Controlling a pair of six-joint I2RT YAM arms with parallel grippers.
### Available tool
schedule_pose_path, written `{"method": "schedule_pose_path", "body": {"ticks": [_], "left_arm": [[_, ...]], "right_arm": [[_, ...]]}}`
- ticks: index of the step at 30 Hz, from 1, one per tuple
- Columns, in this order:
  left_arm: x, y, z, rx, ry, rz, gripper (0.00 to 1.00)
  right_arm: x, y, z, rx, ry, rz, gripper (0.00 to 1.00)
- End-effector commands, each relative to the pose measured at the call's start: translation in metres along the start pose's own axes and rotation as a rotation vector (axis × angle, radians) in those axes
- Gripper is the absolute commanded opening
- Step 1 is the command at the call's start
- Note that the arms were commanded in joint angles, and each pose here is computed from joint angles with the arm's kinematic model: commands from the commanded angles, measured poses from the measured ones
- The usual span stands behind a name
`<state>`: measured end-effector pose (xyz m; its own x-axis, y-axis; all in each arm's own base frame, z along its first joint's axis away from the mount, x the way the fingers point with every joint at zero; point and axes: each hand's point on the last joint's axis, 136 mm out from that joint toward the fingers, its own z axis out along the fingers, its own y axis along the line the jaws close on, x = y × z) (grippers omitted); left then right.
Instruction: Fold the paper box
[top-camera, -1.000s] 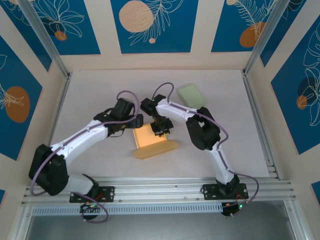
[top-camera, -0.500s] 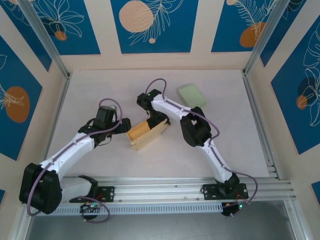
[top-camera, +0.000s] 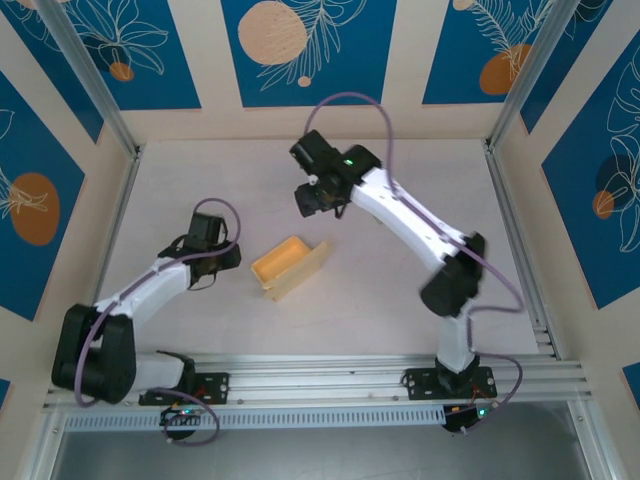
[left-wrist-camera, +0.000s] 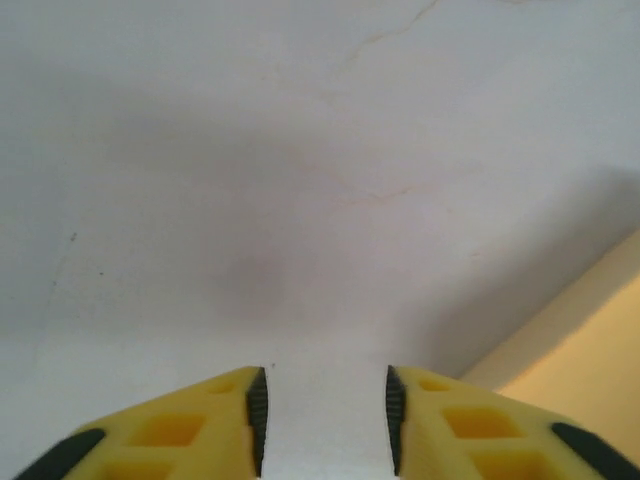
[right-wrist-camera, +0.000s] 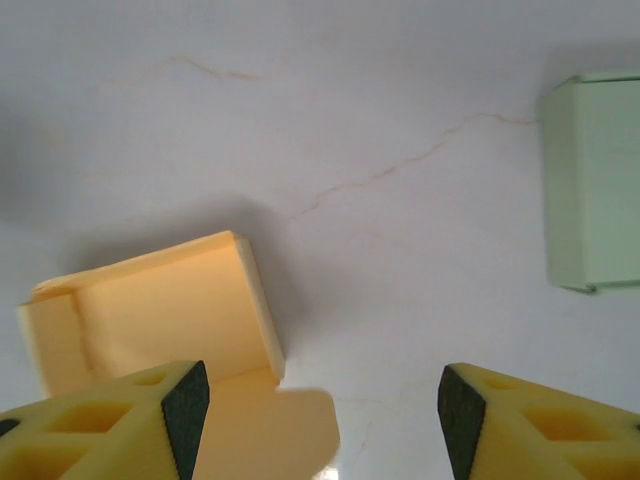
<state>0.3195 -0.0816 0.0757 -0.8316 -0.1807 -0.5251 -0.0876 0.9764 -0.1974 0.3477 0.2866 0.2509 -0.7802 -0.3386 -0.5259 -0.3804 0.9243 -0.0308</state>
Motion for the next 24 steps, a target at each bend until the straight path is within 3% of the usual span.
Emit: {"method": "schedule_pose_path", "body": {"ticks": [1, 4, 6, 15, 24], "left_arm": [[-0.005, 0.004, 0.011, -0.044, 0.058, 0.040, 0.31], [0.004, -0.003, 0.026, -0.011, 0.137, 0.046, 0.31], [0.009, -0.009, 0.033, 0.015, 0.170, 0.045, 0.32], [0.040, -0.040, 0.048, 0.192, 0.249, 0.006, 0.32], [0.098, -0.101, 0.027, 0.403, 0.240, -0.041, 0.33]], "right_arm": [[0.013, -0.001, -0.036, -0.016, -0.141, 0.067, 0.70], [0.047, -0.015, -0.054, -0.045, -0.208, 0.155, 0.79], [0.066, -0.025, -0.065, -0.074, -0.248, 0.228, 1.00], [0.150, -0.064, -0.070, -0.071, -0.234, 0.436, 0.99], [0.172, -0.084, -0.080, -0.057, -0.219, 0.532, 0.99]]}}
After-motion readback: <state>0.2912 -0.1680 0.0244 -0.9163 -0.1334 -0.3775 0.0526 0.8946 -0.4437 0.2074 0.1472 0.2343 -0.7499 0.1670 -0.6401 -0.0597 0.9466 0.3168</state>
